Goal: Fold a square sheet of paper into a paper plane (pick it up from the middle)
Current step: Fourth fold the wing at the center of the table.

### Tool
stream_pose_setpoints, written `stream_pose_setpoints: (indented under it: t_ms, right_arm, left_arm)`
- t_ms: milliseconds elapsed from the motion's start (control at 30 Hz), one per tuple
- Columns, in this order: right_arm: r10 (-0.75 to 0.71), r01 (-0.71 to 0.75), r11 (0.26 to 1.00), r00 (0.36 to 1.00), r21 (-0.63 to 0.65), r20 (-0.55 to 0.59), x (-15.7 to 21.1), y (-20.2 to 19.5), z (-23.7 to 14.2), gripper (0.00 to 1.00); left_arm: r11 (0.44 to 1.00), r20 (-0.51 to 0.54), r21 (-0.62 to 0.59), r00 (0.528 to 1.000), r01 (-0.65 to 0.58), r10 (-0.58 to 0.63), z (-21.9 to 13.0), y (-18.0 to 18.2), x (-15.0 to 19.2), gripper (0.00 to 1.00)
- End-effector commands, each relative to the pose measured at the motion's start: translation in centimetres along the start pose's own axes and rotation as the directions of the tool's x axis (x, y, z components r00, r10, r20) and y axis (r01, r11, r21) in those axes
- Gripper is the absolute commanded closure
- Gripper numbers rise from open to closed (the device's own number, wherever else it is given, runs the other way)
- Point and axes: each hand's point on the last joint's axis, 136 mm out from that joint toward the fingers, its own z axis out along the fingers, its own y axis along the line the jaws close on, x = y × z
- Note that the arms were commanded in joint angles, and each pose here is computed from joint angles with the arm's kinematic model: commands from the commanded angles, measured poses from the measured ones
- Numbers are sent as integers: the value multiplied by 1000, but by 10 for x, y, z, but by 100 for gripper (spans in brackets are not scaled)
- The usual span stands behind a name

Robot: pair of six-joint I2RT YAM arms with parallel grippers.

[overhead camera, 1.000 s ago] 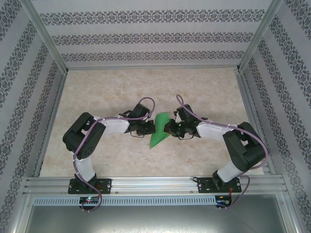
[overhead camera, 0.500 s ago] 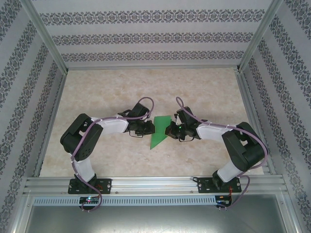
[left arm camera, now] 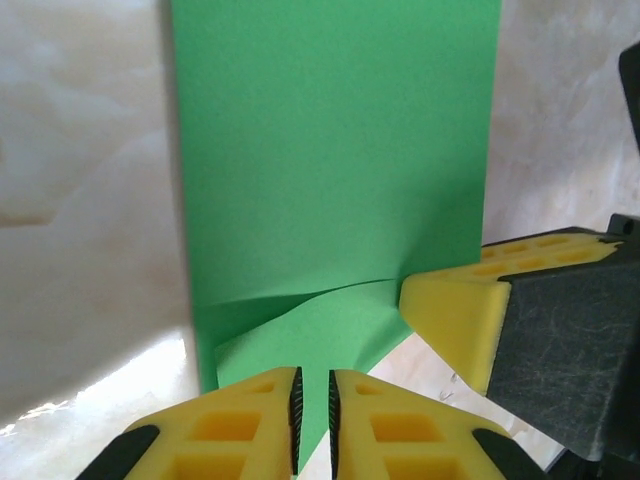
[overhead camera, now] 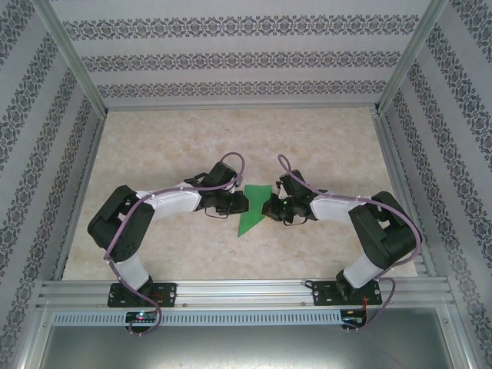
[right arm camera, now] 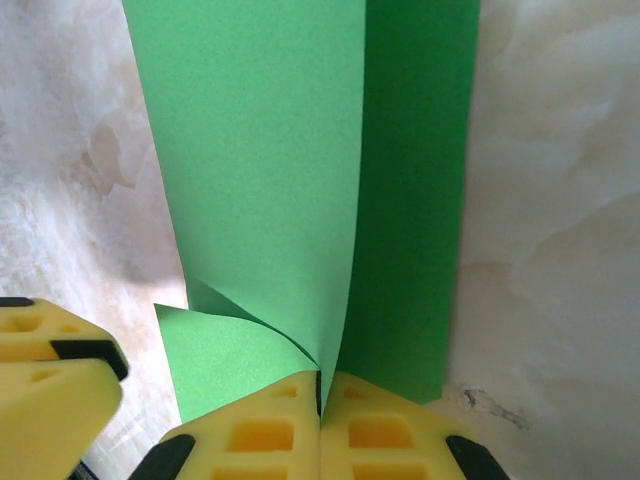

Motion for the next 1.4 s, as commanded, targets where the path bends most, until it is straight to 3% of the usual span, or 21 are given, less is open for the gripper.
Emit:
stream_pose_setpoints:
  t_ms: [0,200,700,1000,1367]
  right_arm:
    - [-9,9,1000,1000,-1,-2,-1,-2,0,94]
    - [-7,7,1000,1000,-19,1,-1,1,-3,93]
    - [8,-9,994,1000,-106,-6,9,12,-4,78]
    - [16,-18,991,1000,-136,-12,10,20,-3,89]
    - [11,-17,985,999,-173,-33,8,35,1,94]
  left_arm:
    - [1000,-66,-5,998,-15,14,11,0,11,82]
    - [998,-94,-65,995,-27,21,23,16,15,84]
    - [996,-110,-89,994,-31,21,33,27,18,87]
    - [995,-115,-92,993,-41,31,31,28,19,87]
    - [994,-118,-93,992,-53,42,30,28,19,88]
